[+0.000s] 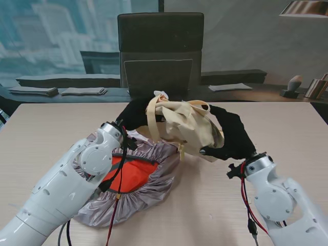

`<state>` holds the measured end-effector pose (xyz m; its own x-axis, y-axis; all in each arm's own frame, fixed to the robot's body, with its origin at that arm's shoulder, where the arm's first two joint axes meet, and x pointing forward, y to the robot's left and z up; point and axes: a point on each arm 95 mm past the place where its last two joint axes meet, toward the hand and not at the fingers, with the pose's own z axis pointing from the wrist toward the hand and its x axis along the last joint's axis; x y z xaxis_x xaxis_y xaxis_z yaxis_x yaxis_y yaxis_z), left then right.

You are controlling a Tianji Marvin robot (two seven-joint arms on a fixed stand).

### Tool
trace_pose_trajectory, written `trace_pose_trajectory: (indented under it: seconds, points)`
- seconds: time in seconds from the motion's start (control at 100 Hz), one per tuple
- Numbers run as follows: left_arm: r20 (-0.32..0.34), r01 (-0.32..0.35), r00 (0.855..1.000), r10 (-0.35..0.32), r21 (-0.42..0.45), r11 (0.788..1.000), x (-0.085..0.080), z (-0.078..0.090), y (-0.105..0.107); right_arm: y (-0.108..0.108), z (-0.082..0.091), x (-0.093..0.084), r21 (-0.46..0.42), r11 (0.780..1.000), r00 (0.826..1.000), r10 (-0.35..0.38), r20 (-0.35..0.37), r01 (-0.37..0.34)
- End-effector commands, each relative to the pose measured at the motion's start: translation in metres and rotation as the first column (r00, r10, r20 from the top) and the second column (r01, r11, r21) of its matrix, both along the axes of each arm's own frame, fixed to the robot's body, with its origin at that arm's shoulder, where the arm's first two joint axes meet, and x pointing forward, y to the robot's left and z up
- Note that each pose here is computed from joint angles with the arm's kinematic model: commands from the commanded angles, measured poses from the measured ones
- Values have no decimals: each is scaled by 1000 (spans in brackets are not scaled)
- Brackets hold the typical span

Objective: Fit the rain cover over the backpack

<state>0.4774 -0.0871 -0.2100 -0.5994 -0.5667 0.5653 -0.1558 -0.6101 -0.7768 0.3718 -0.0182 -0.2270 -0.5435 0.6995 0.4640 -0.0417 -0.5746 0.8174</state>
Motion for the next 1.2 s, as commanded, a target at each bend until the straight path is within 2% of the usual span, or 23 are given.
trace_pose_trajectory:
  seconds: [0.0,0.09,0.22,0.31,0.5,0.68,0.86,1.11,1.19]
  points:
    - [21,28,999,-27,-14,1000,-5,8,-8,13,0,3,20,999,998,38,-53,-37]
    - [22,31,999,-31,-10,999,-8,7,-9,28,0,4,1,998,996,55,-71,-55]
    - [15,58,998,-58,-26,998,-16,7,-13,46,-1,10,-13,1000,999,19,-45,-20]
    - [22,75,997,-75,-14,997,-20,8,-15,57,-2,15,41,999,1000,-24,-11,24]
    - [44,87,995,-86,-22,996,-25,7,-19,67,-5,21,117,991,998,-66,17,64]
    - [65,64,996,-62,-24,998,-24,5,-16,69,-3,25,153,985,995,-92,43,84]
    - [121,11,993,-11,-1,1000,-23,7,-7,67,0,33,169,978,985,-142,100,124]
    - [163,-39,986,33,35,999,-28,13,17,67,12,47,199,967,970,-188,153,156]
    - [161,-44,987,29,93,995,-33,13,29,65,13,51,205,962,961,-217,169,181]
